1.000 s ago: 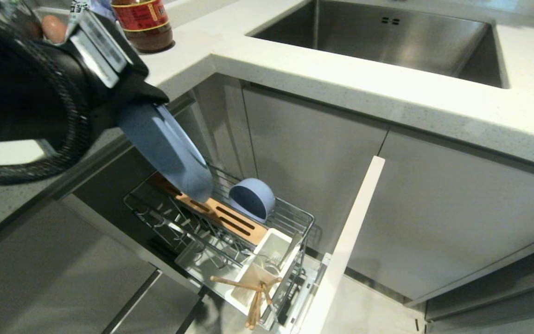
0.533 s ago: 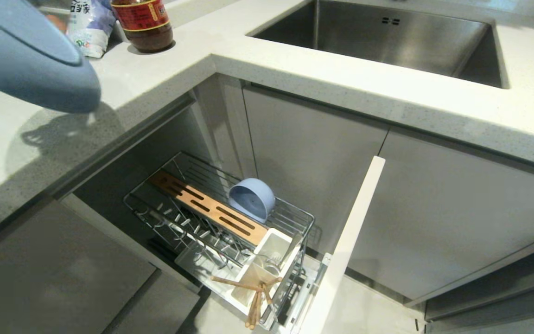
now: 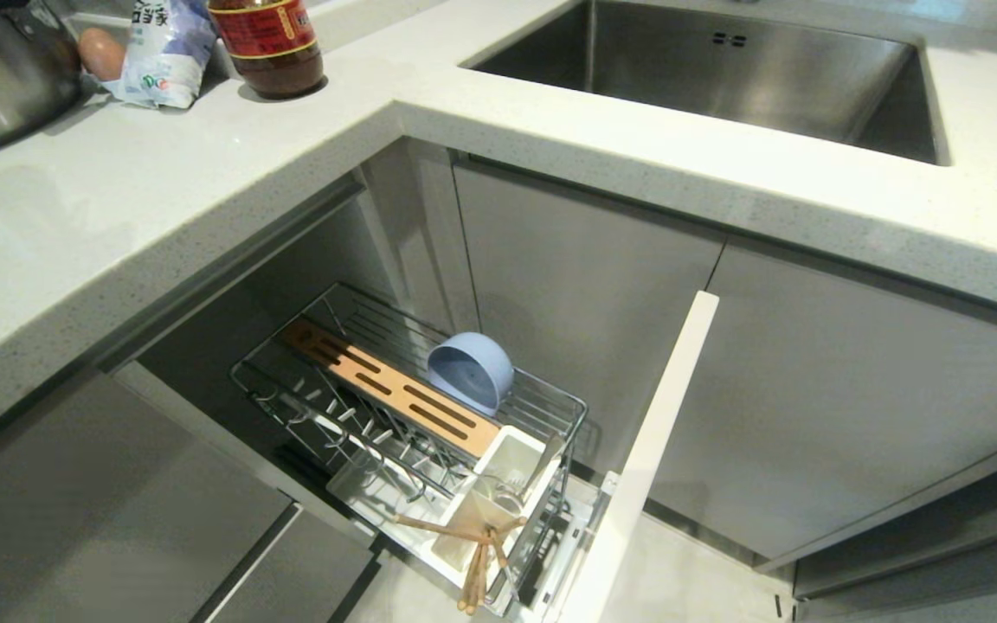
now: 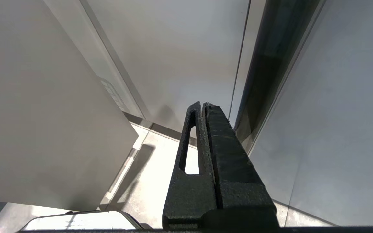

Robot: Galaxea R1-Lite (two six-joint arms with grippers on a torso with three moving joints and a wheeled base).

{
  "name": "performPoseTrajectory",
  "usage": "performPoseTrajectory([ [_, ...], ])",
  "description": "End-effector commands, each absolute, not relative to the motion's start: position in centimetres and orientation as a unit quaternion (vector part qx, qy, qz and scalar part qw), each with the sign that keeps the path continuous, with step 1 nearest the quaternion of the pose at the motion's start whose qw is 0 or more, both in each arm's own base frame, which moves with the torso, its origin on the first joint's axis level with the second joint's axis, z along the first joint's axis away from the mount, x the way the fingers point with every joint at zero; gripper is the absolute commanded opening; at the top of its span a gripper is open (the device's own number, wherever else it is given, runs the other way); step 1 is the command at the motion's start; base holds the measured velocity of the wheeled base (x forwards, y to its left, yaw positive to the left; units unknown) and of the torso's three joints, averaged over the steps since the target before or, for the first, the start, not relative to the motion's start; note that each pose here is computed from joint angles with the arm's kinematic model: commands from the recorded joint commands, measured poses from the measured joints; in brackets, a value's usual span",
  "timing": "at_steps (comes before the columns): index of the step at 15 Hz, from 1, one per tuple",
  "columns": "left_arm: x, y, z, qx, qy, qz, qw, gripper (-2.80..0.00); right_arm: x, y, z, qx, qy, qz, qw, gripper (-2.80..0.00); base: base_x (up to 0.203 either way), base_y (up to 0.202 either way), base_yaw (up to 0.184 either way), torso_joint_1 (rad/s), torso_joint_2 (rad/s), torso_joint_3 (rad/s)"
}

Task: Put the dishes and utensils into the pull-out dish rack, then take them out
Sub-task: Take the plate out of the cupboard

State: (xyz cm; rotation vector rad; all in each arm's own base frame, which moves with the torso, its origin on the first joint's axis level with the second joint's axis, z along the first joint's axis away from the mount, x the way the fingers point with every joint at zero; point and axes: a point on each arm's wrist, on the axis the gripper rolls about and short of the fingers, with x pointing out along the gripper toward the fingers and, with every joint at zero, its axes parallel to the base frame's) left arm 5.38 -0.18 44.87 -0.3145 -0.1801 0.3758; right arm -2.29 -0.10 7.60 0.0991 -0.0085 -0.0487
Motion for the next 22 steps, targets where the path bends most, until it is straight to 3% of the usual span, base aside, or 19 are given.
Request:
performPoseTrajectory([
  [1,6.9,0.4,44.7,-0.054,-0.06,0.266,0.961,-2.8,-2.3,-0.1,7.6,0.05,-0.006,-0.024,0.998,-2.8,0.0,0.0,0.0,0.0,0.0,0.0],
  [5,9.8,0.5,44.1,0.055,0.061,0.317,0.945,-2.8,-2.3,-0.1,7.6,0.05,-0.006,-0.024,0.998,-2.8,0.0,0.0,0.0,0.0,0.0,0.0],
  [11,14.5,0.2,40.4,0.19,0.258,0.351,0.88,-2.8,-2.3,-0.1,7.6,0.05,-0.007,-0.024,0.998,-2.8,0.0,0.0,0.0,0.0,0.0,0.0],
  [22,18.2,-3.3,38.3,0.269,0.294,0.324,0.858,-2.8,-2.3,-0.1,7.6,0.05,-0.007,-0.024,0.998,-2.8,0.0,0.0,0.0,0.0,0.0,0.0],
])
